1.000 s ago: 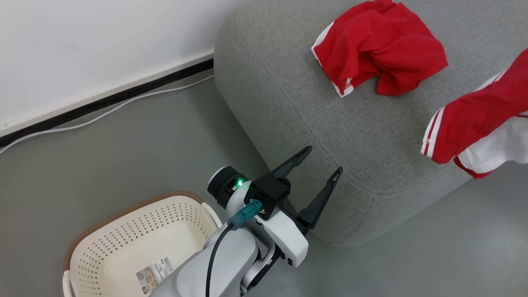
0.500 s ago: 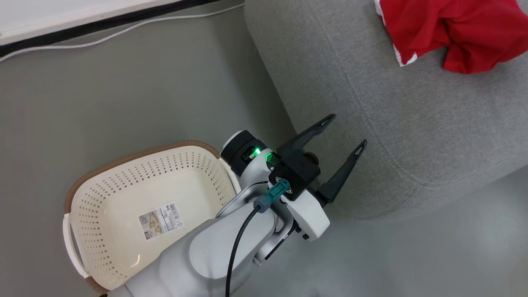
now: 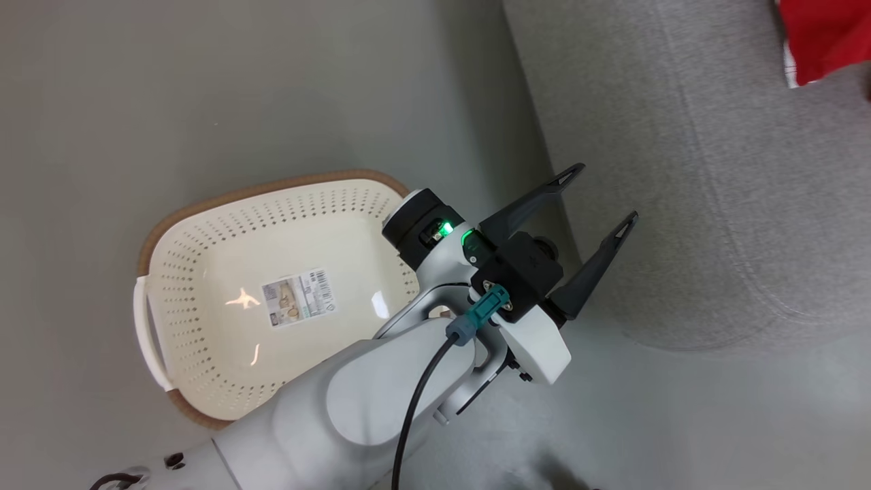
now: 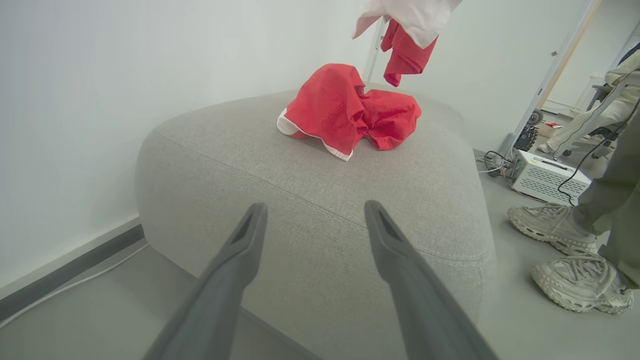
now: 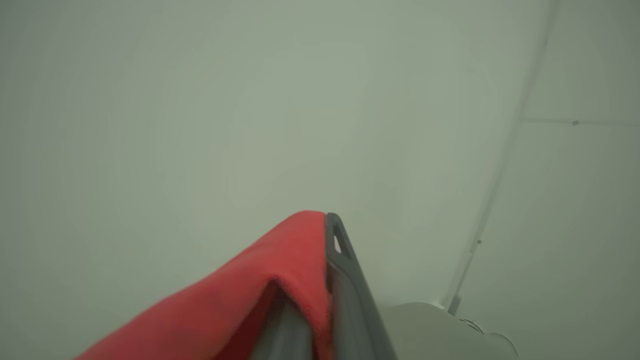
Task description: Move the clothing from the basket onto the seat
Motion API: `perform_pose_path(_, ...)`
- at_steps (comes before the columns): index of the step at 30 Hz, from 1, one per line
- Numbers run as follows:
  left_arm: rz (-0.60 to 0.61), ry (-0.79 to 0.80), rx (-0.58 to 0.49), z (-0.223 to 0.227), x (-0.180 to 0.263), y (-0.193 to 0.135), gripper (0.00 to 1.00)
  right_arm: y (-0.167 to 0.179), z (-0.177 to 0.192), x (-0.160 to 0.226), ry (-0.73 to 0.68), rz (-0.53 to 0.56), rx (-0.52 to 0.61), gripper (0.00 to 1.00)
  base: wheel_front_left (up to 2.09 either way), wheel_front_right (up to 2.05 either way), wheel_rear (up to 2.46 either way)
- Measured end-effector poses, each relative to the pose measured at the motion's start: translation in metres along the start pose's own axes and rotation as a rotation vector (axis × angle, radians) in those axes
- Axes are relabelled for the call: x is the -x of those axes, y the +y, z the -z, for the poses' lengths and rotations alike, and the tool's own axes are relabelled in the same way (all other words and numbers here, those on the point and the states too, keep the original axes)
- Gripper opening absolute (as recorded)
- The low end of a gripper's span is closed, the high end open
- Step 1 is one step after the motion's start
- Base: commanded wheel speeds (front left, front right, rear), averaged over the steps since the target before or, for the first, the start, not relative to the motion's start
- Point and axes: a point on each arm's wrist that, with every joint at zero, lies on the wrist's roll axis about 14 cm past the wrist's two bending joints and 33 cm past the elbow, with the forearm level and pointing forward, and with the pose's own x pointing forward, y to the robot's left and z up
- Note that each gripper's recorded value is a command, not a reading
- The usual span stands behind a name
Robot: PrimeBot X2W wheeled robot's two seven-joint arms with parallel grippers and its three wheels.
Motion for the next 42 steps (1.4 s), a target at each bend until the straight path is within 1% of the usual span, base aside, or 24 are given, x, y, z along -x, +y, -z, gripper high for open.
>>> perform_pose_path(3, -0.017, 0.012, 0.008, 0.005, 0.006, 0.006, 1.0, 0.003, 0.02, -0.007, 0.044, 0.018, 0.003, 0.0, 0.0, 0.0, 0.0)
perform_pose_path(6, -0.051, 0.017, 0.012, 0.008, 0.011, 0.014, 1.0, 0.014, 0.056, -0.005, 0.13, 0.016, 0.0, 0.0, 0.0, 0.0, 0.0)
perform_pose_path(8, -0.069, 0.021, 0.014, 0.01, 0.015, 0.019, 1.0, 0.03, 0.082, -0.001, 0.194, -0.006, -0.013, 0.0, 0.0, 0.0, 0.0)
perform_pose_path(12, -0.098, 0.025, 0.013, 0.012, 0.019, 0.026, 1.0, 0.061, 0.123, 0.012, 0.301, -0.05, -0.058, 0.0, 0.0, 0.0, 0.0)
perform_pose_path(15, -0.103, 0.018, 0.012, 0.009, 0.02, 0.027, 1.0, 0.074, 0.147, 0.026, 0.374, -0.078, -0.079, 0.0, 0.0, 0.0, 0.0)
perform_pose_path(16, -0.103, 0.018, 0.012, 0.009, 0.02, 0.027, 1.0, 0.074, 0.147, 0.026, 0.374, -0.078, -0.079, 0.0, 0.0, 0.0, 0.0)
perform_pose_path(18, -0.099, 0.008, 0.009, 0.004, 0.019, 0.025, 1.0, 0.083, 0.165, 0.043, 0.436, -0.096, -0.104, 0.0, 0.0, 0.0, 0.0)
perform_pose_path(19, -0.098, 0.003, 0.005, 0.002, 0.019, 0.024, 1.0, 0.09, 0.172, 0.052, 0.465, -0.116, -0.111, 0.32, 0.0, 0.0, 0.0)
perform_pose_path(20, -0.097, -0.003, 0.001, -0.002, 0.019, 0.023, 1.0, 0.094, 0.178, 0.061, 0.49, -0.129, -0.121, 0.73, 0.0, 0.0, 0.0)
perform_pose_path(21, -0.096, -0.007, -0.004, -0.005, 0.019, 0.022, 1.0, 0.097, 0.182, 0.068, 0.51, -0.138, -0.136, 1.0, 0.0, 0.0, 0.0)
perform_pose_path(24, -0.096, -0.023, -0.021, -0.015, 0.018, 0.02, 1.0, 0.102, 0.182, 0.08, 0.532, -0.155, -0.182, 1.0, 0.0, 0.0, 0.0)
perform_pose_path(27, -0.097, -0.038, -0.036, -0.025, 0.018, 0.017, 1.0, 0.105, 0.18, 0.092, 0.548, -0.185, -0.194, 1.0, 0.0, 0.0, 0.0)
perform_pose_path(31, -0.102, -0.057, -0.046, -0.037, 0.02, 0.012, 1.0, 0.115, 0.176, 0.111, 0.567, -0.25, -0.204, 1.0, 0.0, 0.0, 0.0)
perform_pose_path(35, -0.131, -0.07, -0.046, -0.047, 0.028, 0.008, 1.0, 0.128, 0.173, 0.134, 0.591, -0.319, -0.226, 1.0, 0.0, 0.0, 0.0)
perform_pose_path(42, -0.198, -0.092, -0.055, -0.062, 0.047, 0.007, 1.0, 0.152, 0.147, 0.147, 0.543, -0.41, -0.279, 1.0, 0.0, 0.0, 0.0)
